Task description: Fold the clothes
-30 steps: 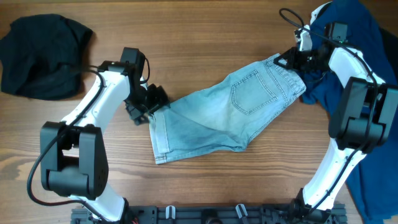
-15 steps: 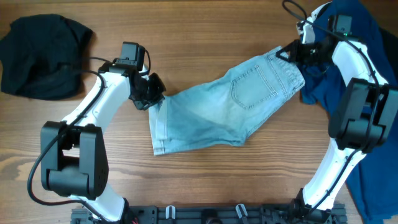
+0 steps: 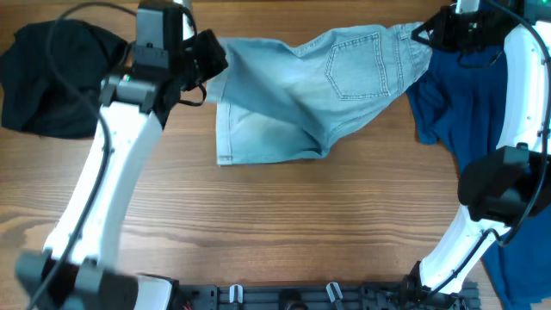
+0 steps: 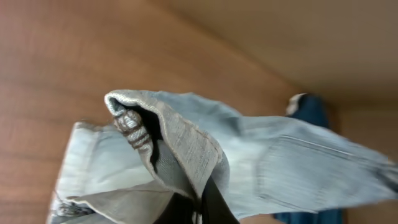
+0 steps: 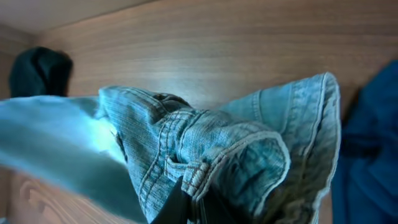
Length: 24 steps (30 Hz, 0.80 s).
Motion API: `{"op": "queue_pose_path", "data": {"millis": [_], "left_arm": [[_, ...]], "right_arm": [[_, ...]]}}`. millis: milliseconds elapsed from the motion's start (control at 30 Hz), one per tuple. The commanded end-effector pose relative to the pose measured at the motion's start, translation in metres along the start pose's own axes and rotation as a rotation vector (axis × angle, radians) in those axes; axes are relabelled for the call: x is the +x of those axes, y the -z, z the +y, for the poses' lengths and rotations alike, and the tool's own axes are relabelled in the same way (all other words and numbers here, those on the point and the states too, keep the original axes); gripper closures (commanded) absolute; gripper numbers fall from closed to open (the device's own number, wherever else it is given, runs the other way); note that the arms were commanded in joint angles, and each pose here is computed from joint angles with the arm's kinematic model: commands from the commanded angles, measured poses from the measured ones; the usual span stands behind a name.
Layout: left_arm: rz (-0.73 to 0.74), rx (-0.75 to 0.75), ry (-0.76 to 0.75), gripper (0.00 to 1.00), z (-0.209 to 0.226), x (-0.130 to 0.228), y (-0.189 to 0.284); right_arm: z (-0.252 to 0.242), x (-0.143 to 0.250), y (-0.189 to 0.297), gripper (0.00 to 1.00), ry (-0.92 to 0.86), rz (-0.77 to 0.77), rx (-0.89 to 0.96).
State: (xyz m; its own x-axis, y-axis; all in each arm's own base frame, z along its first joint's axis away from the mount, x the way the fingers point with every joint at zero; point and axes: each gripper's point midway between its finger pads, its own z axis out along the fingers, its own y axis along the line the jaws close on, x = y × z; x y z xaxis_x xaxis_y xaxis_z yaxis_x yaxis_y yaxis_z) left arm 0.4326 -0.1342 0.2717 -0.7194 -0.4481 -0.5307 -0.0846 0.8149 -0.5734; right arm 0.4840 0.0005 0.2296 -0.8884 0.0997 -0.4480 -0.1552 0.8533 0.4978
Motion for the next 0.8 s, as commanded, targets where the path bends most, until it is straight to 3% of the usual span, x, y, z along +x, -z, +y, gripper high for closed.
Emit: {"op": "queue_pose_path", "data": {"millis": [0, 200, 333, 600, 767], "left_arm": [[-0.137, -0.016, -0.110, 0.96, -0.021, -0.017, 0.037], [-0.237, -0.017, -0.215, 0.96, -0.031, -0.034, 0.053], [-0.307, -0.006, -0.297, 0.96, -0.042, -0.044, 0.071], [-0.731, -0.138, -0.372, 0.96, -0.049, -0.113, 0.156], [-0.947, -0.212, -0.335, 0.96, -0.048, -0.137, 0.218]], "right_arm": [[0.009, -0.015, 0.021, 0.96, 0.047, -0.074, 0.037], [0.051, -0.061, 0.085, 0.96, 0.216, -0.341, 0.063], [0.089, -0.065, 0.138, 0.96, 0.358, -0.468, 0.089], [0.158, -0.056, 0.243, 0.96, 0.546, -0.734, 0.177], [0.172, -0.053, 0.263, 0.96, 0.530, -0.796, 0.166]]}}
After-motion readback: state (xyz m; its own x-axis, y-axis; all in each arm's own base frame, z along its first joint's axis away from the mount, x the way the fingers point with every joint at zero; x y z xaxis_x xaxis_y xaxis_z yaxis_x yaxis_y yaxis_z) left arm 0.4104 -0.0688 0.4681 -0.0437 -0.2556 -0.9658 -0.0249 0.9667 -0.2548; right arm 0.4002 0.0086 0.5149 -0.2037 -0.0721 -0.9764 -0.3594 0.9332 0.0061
